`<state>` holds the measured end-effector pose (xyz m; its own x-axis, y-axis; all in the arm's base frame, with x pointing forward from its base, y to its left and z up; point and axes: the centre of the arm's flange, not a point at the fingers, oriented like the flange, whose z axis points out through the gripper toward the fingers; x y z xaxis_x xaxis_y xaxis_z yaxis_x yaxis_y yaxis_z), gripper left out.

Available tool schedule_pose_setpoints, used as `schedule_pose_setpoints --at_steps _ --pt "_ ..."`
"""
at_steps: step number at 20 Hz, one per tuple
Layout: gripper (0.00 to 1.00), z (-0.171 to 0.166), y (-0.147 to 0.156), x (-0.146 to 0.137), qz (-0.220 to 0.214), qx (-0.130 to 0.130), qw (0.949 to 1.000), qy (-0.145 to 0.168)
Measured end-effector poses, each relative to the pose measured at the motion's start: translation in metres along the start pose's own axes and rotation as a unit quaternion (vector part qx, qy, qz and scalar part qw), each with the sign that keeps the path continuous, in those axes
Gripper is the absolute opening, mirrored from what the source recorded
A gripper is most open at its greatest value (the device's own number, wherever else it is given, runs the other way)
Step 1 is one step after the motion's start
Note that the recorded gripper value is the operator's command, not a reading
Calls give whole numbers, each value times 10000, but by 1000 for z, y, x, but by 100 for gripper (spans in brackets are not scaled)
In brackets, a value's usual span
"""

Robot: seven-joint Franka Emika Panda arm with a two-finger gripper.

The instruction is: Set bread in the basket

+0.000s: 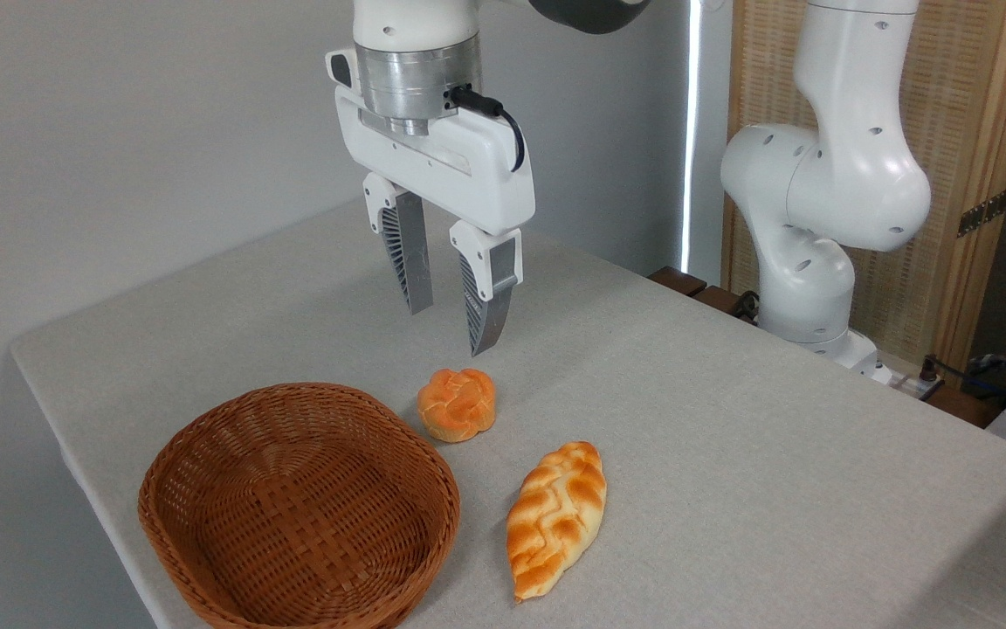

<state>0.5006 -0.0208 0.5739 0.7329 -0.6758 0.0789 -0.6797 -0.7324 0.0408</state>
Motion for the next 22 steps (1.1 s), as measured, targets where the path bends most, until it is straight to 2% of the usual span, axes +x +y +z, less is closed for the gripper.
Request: schedule_pose_setpoints --at_steps 15,19,22 --pt "100 4 4 -2 26 -132 9998 -149" --pt "100 8 14 4 322 -181 9991 -204" --pt "100 25 36 18 669 -272 9969 -308"
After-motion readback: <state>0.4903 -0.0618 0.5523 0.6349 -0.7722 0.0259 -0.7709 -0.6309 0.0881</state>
